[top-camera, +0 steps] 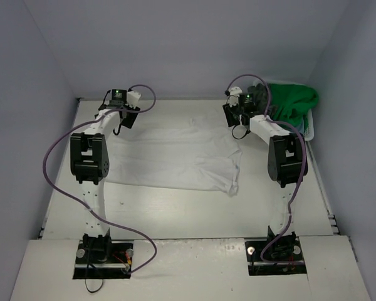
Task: Fold and stack the t-shirts
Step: Grap the side of the flattened tshirt furthest away from the robot with both arms
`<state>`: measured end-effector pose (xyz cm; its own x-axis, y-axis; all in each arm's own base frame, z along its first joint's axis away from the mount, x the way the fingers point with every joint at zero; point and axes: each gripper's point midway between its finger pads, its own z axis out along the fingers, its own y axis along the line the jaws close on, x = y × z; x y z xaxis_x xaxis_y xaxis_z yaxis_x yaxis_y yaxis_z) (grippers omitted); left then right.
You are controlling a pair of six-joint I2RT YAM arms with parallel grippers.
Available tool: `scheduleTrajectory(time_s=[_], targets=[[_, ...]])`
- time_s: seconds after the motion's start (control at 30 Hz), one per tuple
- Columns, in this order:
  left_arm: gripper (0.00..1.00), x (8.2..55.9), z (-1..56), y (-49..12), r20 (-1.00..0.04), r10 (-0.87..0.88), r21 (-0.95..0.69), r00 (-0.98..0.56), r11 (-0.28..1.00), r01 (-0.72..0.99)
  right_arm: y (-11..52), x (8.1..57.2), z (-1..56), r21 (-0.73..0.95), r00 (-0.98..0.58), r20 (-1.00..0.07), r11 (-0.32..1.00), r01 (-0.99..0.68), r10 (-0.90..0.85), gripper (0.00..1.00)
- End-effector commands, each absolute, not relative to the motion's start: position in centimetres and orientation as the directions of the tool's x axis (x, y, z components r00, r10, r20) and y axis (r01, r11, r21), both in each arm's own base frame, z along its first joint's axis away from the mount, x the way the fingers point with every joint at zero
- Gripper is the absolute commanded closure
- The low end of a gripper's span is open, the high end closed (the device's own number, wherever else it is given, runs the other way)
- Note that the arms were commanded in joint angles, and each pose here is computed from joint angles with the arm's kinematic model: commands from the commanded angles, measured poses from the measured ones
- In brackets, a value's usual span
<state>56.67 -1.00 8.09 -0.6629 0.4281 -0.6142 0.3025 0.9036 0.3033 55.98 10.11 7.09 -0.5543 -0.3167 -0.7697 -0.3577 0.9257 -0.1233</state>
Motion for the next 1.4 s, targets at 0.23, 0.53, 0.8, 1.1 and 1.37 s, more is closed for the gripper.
scheduleTrajectory(time_s=[0.23, 0.53, 0.8, 1.1, 1.37], targets=[[0.46, 57.6, 9.1, -2.0, -0.581, 0.465, 0.269, -0.668, 0.884, 0.381, 9.4, 57.0, 11.2, -0.129, -0.471, -0.834, 0.931, -0.34, -0.288, 0.58], [0.46, 57.7, 10.4, -1.9, -0.563, 0.483, 0.258, -0.671, 0.873, 0.413, 9.1, 56.7, 10.5, -0.121, -0.483, -0.829, 0.934, -0.336, -0.282, 0.58], [0.46, 57.3, 10.0, -1.9, -0.511, 0.517, 0.213, -0.687, 0.85, 0.481, 9.2, 56.3, 10.7, -0.111, -0.484, -0.831, 0.935, -0.337, -0.273, 0.58], [0.44, 58.3, 9.4, -0.1, -0.503, 0.493, 0.179, -0.71, 0.863, 0.472, 8.9, 55.7, 10.3, -0.115, -0.493, -0.824, 0.934, -0.337, -0.279, 0.58], [0.41, 57.9, 8.5, -0.2, -0.477, 0.504, 0.16, -0.72, 0.855, 0.493, 8.9, 55.6, 9.9, -0.109, -0.499, -0.822, 0.936, -0.335, -0.274, 0.58]])
